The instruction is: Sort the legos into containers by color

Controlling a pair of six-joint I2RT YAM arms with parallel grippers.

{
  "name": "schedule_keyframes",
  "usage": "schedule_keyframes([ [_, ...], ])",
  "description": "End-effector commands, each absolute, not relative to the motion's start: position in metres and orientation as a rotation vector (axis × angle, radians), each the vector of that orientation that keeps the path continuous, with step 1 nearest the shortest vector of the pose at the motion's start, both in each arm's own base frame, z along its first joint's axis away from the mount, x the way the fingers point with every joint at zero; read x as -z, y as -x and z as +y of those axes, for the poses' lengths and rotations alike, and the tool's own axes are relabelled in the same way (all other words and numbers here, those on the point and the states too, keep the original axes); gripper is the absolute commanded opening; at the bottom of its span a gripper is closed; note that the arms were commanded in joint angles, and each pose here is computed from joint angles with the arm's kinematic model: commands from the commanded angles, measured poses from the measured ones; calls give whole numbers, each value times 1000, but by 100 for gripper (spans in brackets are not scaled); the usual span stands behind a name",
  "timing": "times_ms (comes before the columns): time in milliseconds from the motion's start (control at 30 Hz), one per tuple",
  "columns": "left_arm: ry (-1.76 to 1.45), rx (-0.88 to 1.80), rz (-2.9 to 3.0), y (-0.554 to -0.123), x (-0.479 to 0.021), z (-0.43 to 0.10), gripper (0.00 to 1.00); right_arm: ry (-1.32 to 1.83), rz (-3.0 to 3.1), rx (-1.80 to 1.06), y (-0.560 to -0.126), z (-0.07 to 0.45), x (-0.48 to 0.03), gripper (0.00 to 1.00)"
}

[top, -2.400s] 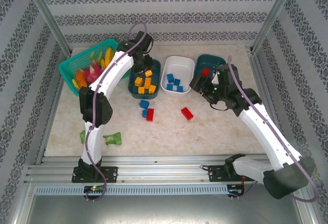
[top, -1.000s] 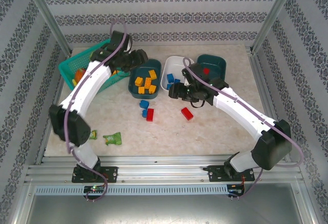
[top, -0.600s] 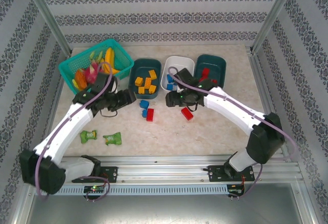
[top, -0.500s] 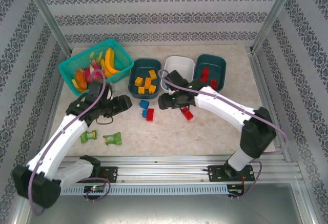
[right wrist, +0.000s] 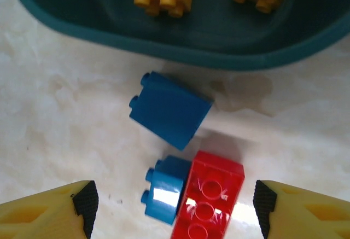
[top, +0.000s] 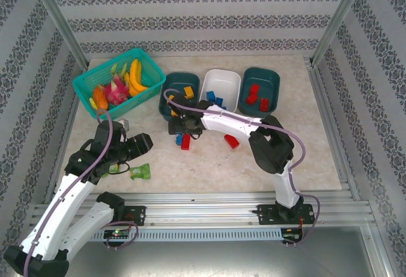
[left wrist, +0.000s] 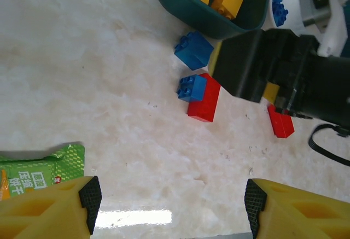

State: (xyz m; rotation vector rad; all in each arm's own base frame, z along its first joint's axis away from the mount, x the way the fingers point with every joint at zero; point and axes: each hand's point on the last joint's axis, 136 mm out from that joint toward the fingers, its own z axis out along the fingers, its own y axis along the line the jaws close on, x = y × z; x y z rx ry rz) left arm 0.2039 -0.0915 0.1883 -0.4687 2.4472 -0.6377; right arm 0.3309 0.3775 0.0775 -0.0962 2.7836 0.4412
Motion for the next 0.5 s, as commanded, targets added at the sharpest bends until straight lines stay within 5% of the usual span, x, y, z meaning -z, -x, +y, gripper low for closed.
schedule_keyframes([
  [0, 501, 614, 2472, -194, -183, -87, 72, 8, 2762, -450, -347, 388, -73, 78],
  [467, 486, 649, 2463, -196, -189, -91, 72, -75, 2812, -400, -367, 388, -37, 72],
])
